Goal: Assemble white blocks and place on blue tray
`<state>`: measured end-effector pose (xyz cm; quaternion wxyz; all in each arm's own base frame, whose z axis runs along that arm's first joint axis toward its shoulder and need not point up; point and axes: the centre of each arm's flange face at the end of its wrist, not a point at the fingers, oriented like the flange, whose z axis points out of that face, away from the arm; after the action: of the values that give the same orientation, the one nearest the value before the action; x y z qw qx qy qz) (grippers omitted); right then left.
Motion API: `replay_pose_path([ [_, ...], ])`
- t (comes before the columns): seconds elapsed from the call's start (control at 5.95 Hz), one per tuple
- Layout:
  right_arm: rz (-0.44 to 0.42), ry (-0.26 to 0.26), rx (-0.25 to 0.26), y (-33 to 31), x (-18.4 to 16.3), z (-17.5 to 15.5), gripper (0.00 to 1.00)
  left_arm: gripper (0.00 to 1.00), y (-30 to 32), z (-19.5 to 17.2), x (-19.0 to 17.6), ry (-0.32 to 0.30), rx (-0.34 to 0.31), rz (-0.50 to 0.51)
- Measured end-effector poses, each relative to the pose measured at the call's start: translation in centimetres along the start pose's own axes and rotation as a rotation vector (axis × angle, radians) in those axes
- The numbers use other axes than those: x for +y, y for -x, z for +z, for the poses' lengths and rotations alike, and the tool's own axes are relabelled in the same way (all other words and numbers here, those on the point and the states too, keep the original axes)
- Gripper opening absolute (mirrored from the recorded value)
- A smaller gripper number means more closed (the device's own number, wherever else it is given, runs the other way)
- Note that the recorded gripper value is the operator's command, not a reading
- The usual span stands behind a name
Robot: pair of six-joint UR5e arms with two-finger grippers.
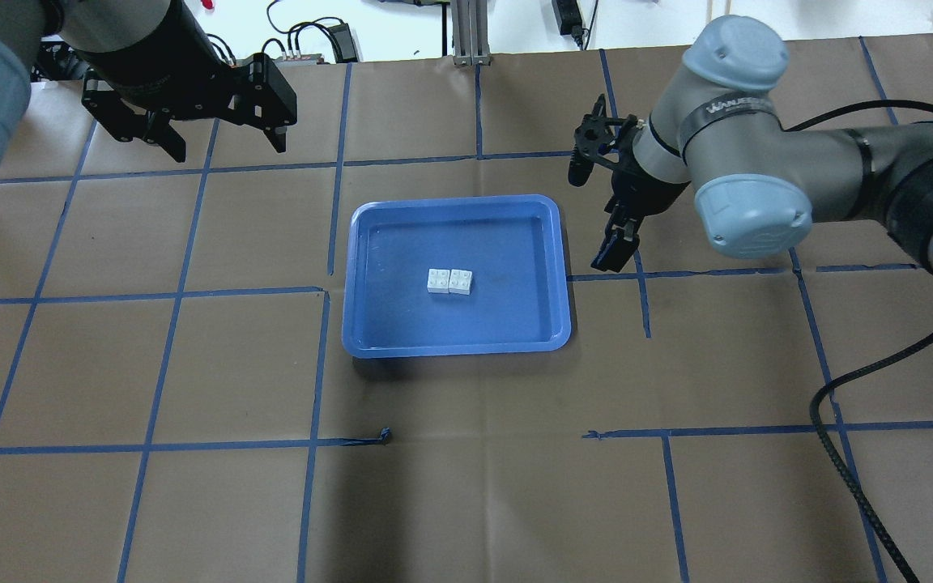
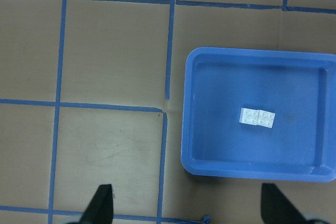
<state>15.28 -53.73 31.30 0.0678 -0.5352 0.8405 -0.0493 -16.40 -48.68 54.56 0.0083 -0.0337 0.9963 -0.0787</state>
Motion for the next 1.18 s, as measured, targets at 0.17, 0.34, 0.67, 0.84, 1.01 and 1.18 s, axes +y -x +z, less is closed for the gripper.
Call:
replay_pose_path([
  [0.17,0.164,0.04,0.051,-0.3,1.8,-2.5,1.0,0.99,0.0,0.0,0.0,0.0,0.0,0.0],
  [0.34,0.334,0.07,0.108,-0.3,2.9,-4.8,1.0,0.99,0.0,0.0,0.0,0.0,0.0,0.0],
  [0.67,0.689,0.112,0.135,0.5,3.2,-9.3,1.0,0.99,0.0,0.0,0.0,0.0,0.0,0.0],
  [0.84,0.808,0.14,0.125,0.5,2.8,-12.0,1.0,0.99,0.0,0.0,0.0,-0.001,0.0,0.0],
  [1.01,0.921,0.154,0.13,0.5,2.3,-14.8,1.0,0.99,0.0,0.0,0.0,0.0,0.0,0.0],
  [1.18,1.056,0.143,0.141,0.5,1.9,-16.6,1.0,0.99,0.0,0.0,0.0,0.0,0.0,0.0],
])
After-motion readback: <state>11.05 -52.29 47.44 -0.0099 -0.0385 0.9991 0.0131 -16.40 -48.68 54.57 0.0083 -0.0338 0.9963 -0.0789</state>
